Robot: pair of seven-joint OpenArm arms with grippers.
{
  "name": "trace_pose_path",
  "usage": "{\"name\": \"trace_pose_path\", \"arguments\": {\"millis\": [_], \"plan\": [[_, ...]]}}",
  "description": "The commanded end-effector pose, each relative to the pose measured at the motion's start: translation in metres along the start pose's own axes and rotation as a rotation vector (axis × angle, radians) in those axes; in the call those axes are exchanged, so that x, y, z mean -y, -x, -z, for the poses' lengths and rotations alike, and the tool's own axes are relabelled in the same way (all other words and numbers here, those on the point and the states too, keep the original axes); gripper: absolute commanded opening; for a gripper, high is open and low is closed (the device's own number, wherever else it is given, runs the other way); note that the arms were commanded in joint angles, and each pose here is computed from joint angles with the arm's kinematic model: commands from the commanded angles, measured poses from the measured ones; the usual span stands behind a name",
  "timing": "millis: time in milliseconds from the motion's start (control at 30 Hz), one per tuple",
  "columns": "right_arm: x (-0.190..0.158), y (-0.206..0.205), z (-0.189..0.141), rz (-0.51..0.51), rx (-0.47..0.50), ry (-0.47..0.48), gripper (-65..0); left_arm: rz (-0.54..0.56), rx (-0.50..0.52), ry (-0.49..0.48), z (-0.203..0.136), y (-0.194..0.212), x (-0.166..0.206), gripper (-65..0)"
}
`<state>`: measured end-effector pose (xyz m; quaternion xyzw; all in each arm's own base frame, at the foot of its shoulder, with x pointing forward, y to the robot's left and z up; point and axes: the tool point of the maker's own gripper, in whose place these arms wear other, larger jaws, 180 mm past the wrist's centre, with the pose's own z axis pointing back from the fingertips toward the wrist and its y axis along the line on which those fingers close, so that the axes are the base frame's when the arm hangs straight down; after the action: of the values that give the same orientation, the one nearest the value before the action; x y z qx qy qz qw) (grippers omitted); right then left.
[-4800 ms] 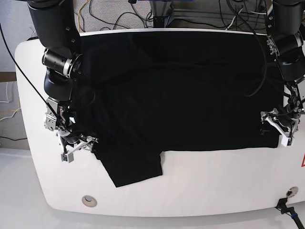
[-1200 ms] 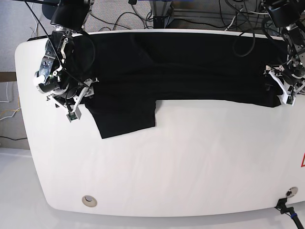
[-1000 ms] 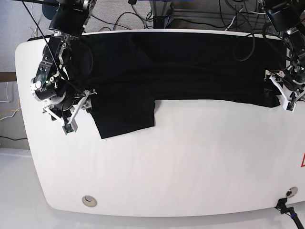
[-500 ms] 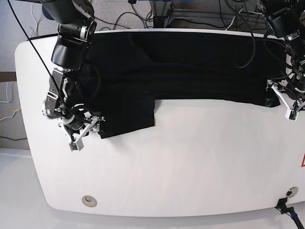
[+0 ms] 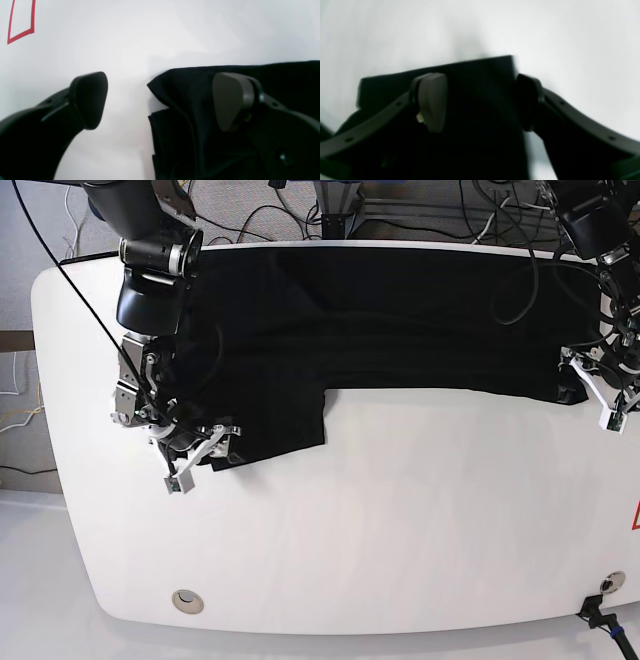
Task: Fold the T-shirt properly
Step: 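Grasp the black shirt's hem corners with left and right grippers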
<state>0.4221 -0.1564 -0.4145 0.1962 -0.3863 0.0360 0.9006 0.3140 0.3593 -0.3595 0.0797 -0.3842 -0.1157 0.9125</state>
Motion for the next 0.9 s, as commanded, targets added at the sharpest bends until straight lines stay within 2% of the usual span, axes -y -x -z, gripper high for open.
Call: {"name": "trace_pose_path", "arguments": {"millis": [0,133,333,400,533,600,867], "plan": [[-0.010,-0.005,0.002,-0.034,-0.003,-0.020,-23.9,0.011,0.049,-0.024,-0.005,-0.017,-0.012,-1.4],[-0.022,-0.003,0.007,-0.038,-0.008,-0.041,-25.6,0.004,0.040,-0.020,-0.004,-0.013,-0.011,-1.4],[-0.023,-0.001,0.008,-0.034,-0.012,-0.046,-48.2,-0.061,-0.035,0.019,0.010,0.020,-0.005,-1.4],[-0.023,-0.001,0.008,-0.035,-0.012,-0.045,-52.1,-0.067,-0.043,0.024,0.011,0.023,-0.003,-1.4],[-0.023,0.000,0.008,-0.034,-0.014,-0.045,-50.7,-0.073,-0.020,0.021,0.014,0.012,-0.006,-1.4],[-0.023,0.000,0.008,-0.036,-0.015,-0.044,-50.3,-0.097,-0.043,0.034,0.019,0.021,-0.004,-1.4],[-0.023,0.000,0.008,-0.034,-0.014,-0.045,-50.9,-0.168,-0.041,0.061,0.037,0.014,-0.004,-1.4]]}}
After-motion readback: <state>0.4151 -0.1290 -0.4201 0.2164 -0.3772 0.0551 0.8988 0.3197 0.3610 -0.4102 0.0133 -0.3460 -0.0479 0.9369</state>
